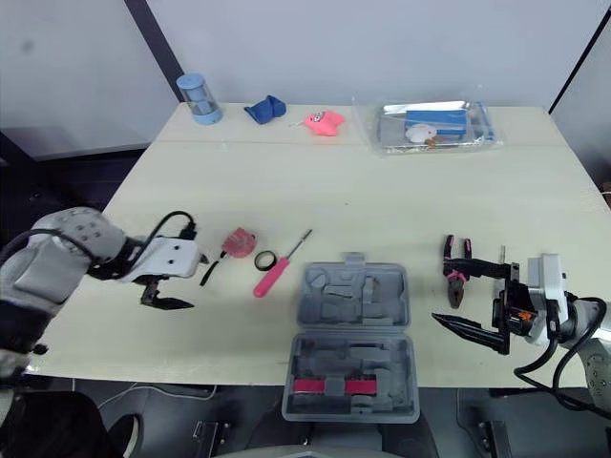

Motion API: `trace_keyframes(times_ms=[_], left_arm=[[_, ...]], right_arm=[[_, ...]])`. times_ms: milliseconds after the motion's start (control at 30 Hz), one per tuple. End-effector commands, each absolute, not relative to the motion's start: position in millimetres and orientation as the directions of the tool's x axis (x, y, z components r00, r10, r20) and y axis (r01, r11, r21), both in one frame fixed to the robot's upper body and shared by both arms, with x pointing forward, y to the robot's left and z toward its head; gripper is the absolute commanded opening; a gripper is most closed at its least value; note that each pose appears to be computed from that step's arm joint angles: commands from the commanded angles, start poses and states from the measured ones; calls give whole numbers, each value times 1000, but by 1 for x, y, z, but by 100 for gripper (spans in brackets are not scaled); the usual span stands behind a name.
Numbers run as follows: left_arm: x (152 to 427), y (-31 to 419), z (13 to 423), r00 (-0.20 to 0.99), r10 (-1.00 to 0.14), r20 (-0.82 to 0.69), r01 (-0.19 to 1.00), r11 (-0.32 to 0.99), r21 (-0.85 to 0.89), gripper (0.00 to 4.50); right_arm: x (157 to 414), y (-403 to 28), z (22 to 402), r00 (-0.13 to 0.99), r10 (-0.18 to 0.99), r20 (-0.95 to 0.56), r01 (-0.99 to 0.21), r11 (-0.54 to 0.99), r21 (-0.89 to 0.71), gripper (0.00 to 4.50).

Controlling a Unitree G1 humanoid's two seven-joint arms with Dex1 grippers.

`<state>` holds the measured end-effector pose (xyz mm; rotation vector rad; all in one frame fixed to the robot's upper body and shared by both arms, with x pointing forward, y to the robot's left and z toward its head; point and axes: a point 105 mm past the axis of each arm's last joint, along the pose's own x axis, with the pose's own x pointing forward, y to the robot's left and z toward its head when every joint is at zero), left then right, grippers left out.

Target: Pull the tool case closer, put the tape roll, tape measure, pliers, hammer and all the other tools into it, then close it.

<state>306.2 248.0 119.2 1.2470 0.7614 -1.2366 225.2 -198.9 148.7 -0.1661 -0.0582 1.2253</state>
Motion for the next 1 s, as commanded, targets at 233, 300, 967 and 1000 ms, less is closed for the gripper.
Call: trace_keyframes(times_ms=[233,300,967,1000], left_arm=[[340,221,120,209,-125,-970,929,-286,237,450],[347,209,117,205,-132,-970,919,-313,238,450],[362,192,83,168,-74,-983,870,-457,183,450],[364,189,79,175,-79,-981,862,-470,191,411]], right_arm=[[229,-209,154,340,938,-62,-923,321,-214,448],[229,-210,155,342,938,-63,-921,321,-219,448],[227,-209,155,342,937,-73,-913,313,-260,448],[226,-208,155,337,939,-71,-915,309,-259,450]])
